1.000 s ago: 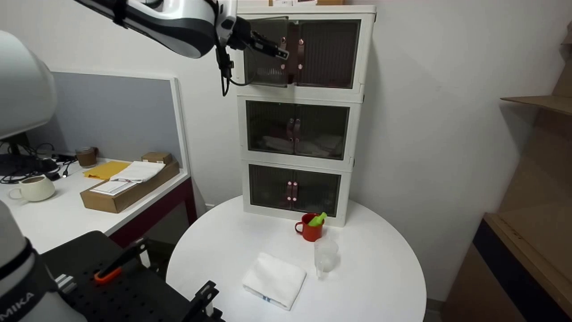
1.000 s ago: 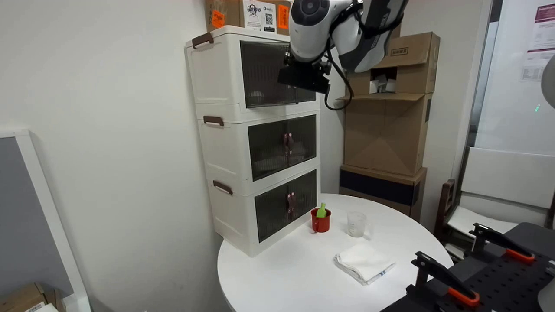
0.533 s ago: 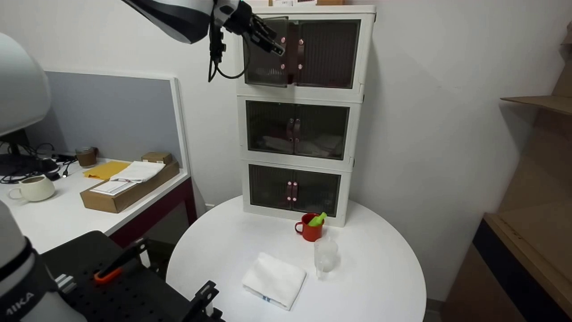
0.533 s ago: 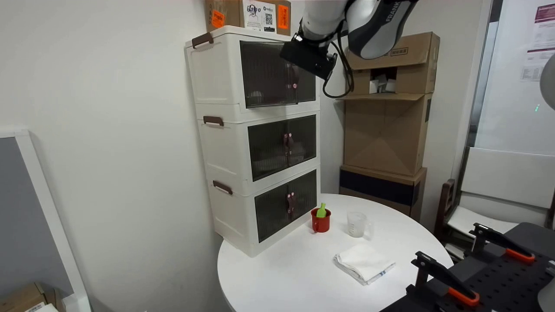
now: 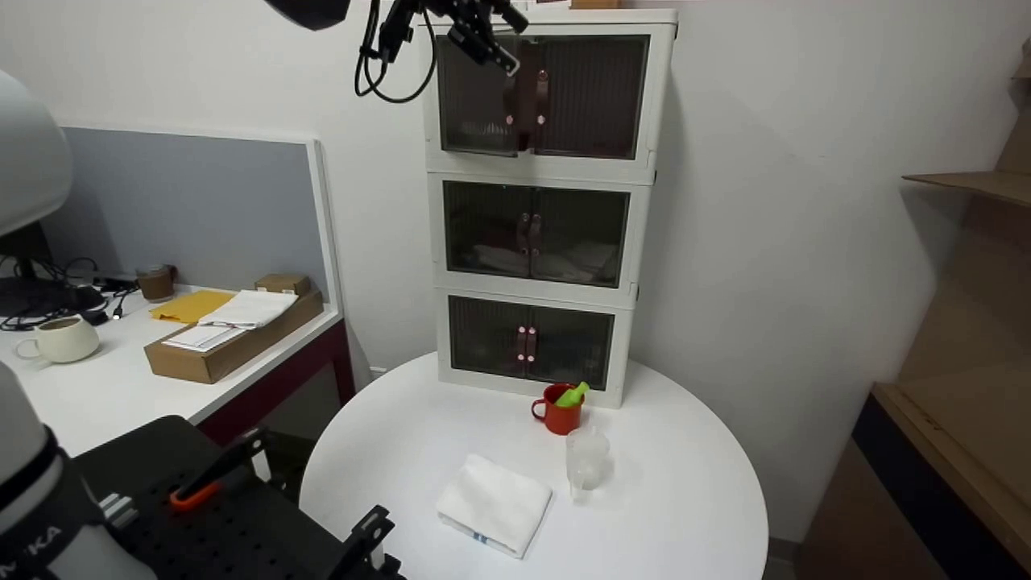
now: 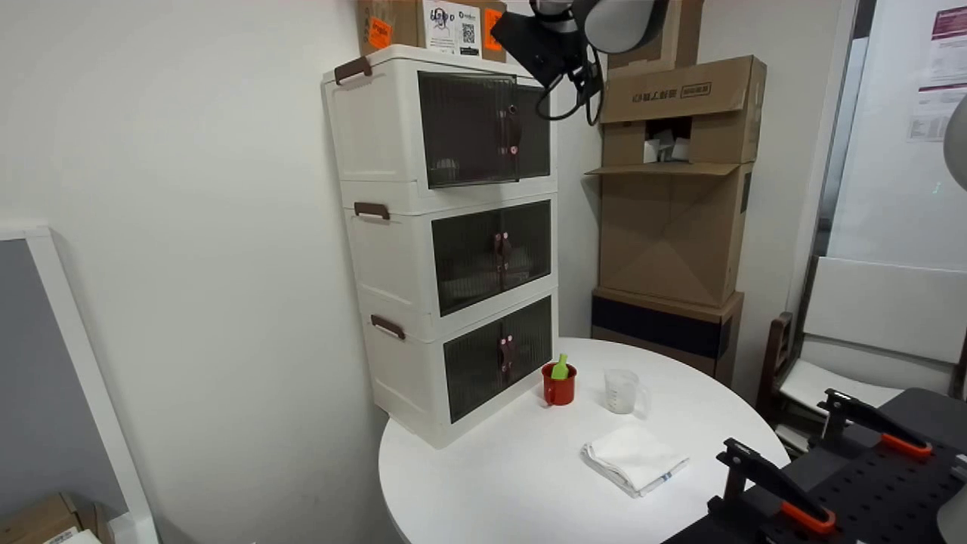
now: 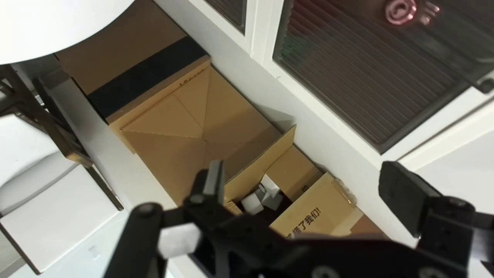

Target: Open the two doors of the topmost shelf

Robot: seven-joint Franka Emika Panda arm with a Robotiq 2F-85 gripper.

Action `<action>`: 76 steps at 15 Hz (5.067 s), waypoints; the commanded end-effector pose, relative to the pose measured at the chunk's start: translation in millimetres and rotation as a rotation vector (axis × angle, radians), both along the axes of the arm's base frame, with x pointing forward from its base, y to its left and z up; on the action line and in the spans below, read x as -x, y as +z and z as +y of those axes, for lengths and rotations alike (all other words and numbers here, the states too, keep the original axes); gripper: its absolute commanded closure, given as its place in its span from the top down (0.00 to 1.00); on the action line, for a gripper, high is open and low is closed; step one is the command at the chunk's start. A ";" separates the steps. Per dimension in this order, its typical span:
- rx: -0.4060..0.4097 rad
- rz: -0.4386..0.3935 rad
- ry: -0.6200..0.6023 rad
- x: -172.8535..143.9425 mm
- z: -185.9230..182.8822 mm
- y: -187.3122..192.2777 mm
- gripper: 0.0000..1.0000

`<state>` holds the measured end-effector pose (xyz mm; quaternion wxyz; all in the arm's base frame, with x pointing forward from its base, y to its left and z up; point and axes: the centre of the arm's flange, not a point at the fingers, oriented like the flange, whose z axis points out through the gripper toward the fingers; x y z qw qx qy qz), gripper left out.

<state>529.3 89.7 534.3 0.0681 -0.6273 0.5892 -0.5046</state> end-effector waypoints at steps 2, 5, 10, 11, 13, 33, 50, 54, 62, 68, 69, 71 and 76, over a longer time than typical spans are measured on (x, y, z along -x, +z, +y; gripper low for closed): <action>-0.125 -0.117 -0.121 -12.6 -7.2 57.0 1.00; -0.200 -0.140 -0.088 -31.3 -18.7 75.6 1.00; -0.316 -0.178 0.072 -66.7 -20.8 80.6 1.00; -0.355 -0.167 0.094 -71.9 -20.5 81.4 1.00; -0.418 -0.117 0.113 -80.9 -18.3 80.1 1.00; -0.489 0.226 0.199 -116.4 32.6 40.9 1.00; -0.472 0.307 0.125 -69.4 92.5 81.4 1.00; -0.458 0.249 0.033 -76.2 47.3 73.8 1.00; -0.466 0.297 -0.063 -97.6 -15.3 34.1 1.00; -0.446 0.243 -0.019 -92.5 -9.0 47.6 1.00; -0.447 0.223 -0.012 -91.9 -10.1 54.4 1.00; -0.453 0.193 0.009 -93.1 -4.6 58.5 1.00; -0.467 0.167 0.046 -88.2 -1.6 70.3 1.00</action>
